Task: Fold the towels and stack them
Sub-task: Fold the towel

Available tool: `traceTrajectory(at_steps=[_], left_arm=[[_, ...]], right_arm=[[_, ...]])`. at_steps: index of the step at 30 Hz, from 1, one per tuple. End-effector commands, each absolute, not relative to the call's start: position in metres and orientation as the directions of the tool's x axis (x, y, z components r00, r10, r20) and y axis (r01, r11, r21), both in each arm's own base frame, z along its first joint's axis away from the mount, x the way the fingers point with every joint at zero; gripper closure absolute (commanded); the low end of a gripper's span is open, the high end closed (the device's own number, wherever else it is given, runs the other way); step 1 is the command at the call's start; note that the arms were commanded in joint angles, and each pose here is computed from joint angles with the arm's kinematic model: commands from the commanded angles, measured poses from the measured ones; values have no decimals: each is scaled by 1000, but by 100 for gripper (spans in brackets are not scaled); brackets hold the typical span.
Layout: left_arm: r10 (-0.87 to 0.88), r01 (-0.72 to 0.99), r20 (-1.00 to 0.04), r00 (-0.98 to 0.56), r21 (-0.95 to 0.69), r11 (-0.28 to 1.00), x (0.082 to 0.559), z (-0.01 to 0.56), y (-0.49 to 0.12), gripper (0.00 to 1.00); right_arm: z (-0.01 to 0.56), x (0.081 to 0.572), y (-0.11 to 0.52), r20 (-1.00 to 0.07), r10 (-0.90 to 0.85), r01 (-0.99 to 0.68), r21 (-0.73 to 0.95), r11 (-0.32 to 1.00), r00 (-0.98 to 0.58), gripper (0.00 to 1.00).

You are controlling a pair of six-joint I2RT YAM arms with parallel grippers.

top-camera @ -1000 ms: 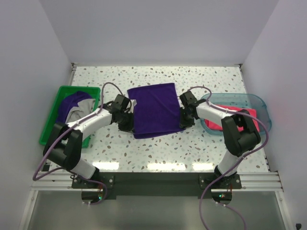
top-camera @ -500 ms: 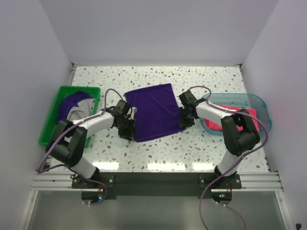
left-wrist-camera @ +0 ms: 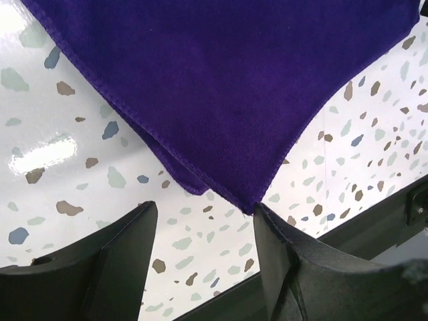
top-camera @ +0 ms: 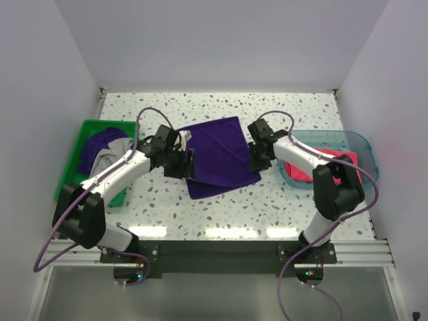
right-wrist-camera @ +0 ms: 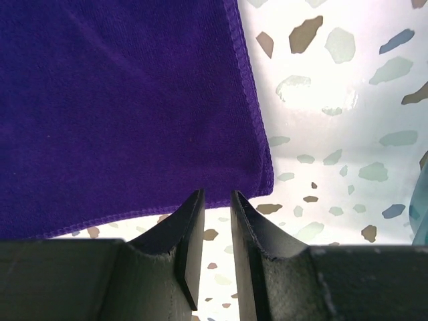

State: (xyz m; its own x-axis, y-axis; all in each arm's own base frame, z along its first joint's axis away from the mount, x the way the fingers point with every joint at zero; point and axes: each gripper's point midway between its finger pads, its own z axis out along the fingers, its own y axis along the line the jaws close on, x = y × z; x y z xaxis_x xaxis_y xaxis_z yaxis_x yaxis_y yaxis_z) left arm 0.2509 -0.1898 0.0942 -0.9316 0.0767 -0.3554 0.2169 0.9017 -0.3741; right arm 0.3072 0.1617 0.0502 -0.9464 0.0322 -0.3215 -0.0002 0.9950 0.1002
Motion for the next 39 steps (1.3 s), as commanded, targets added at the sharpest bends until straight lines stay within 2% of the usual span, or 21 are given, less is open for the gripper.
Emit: traceTrajectory(at_steps=[1, 7, 11, 16, 21, 25, 30, 33, 39], left_arm=[[98, 251, -373, -923, -386, 888, 251, 111, -195, 36], [112, 249, -332, -937, -407, 879, 228, 108, -193, 37], [126, 230, -262, -957, -419, 878, 200, 84, -184, 38], [126, 210, -222, -967, -415, 885, 188, 62, -179, 37], [111, 212, -259, -959, -403, 890, 196, 68, -179, 37], [100, 243, -345, -933, -405, 881, 223, 94, -190, 39], [103, 280, -390, -915, -431, 858, 251, 105, -211, 51], [132, 300, -381, -915, -425, 854, 260, 95, -221, 54], [213, 314, -278, -937, -399, 862, 249, 43, -226, 56]], right_arm=[[71, 315, 165, -367, 23, -19, 111, 994, -930, 74], [67, 309, 162, -359, 20, -20, 107, 994, -933, 75], [64, 308, 162, -358, 17, -24, 109, 994, -934, 76], [57, 306, 162, -346, 16, -23, 110, 994, -938, 76], [59, 309, 164, -365, 19, -29, 124, 992, -931, 77], [62, 315, 168, -381, 22, -31, 132, 991, -924, 82], [59, 321, 171, -389, 25, -31, 136, 990, -921, 84], [49, 320, 166, -379, 27, -17, 111, 994, -925, 85], [18, 310, 158, -322, 20, 0, 63, 998, -947, 85]])
